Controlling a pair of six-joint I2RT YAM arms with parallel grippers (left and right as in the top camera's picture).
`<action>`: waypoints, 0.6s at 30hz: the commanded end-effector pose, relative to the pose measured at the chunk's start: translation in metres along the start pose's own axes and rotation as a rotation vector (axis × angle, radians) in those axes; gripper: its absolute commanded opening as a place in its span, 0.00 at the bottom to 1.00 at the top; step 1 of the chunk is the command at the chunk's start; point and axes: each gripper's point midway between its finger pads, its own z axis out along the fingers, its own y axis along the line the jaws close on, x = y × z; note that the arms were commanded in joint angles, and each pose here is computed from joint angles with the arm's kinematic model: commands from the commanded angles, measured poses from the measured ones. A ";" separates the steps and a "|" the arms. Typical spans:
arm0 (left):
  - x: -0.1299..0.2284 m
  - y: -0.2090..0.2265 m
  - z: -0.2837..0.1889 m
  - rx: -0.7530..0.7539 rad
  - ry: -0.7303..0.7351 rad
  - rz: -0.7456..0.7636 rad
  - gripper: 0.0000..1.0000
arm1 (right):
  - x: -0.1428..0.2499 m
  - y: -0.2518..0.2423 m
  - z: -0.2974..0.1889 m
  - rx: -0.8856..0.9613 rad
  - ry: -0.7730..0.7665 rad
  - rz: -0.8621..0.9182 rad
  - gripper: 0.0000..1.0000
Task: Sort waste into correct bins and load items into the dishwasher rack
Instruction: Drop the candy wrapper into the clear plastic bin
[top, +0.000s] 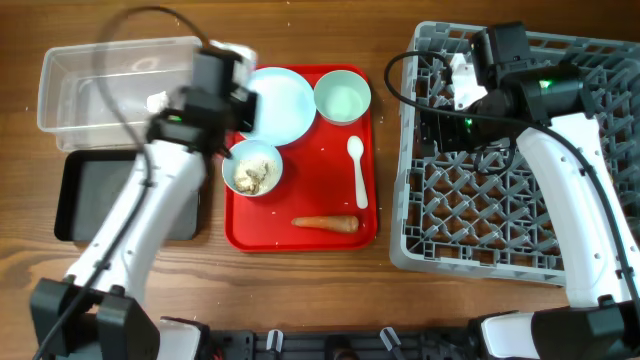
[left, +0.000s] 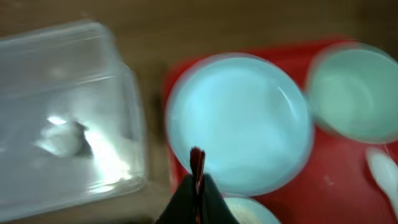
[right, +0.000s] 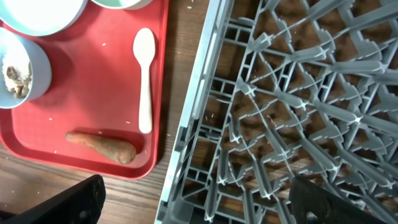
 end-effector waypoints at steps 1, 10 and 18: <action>-0.042 0.076 -0.010 -0.128 -0.173 -0.145 0.04 | -0.004 -0.002 0.000 0.017 -0.004 -0.003 0.96; -0.065 0.147 0.030 -0.217 -0.324 -0.320 0.04 | -0.004 -0.002 0.000 0.017 -0.004 0.001 0.96; -0.032 0.137 0.097 -0.148 -0.220 -0.315 0.04 | -0.001 -0.002 0.000 0.017 0.007 0.010 0.96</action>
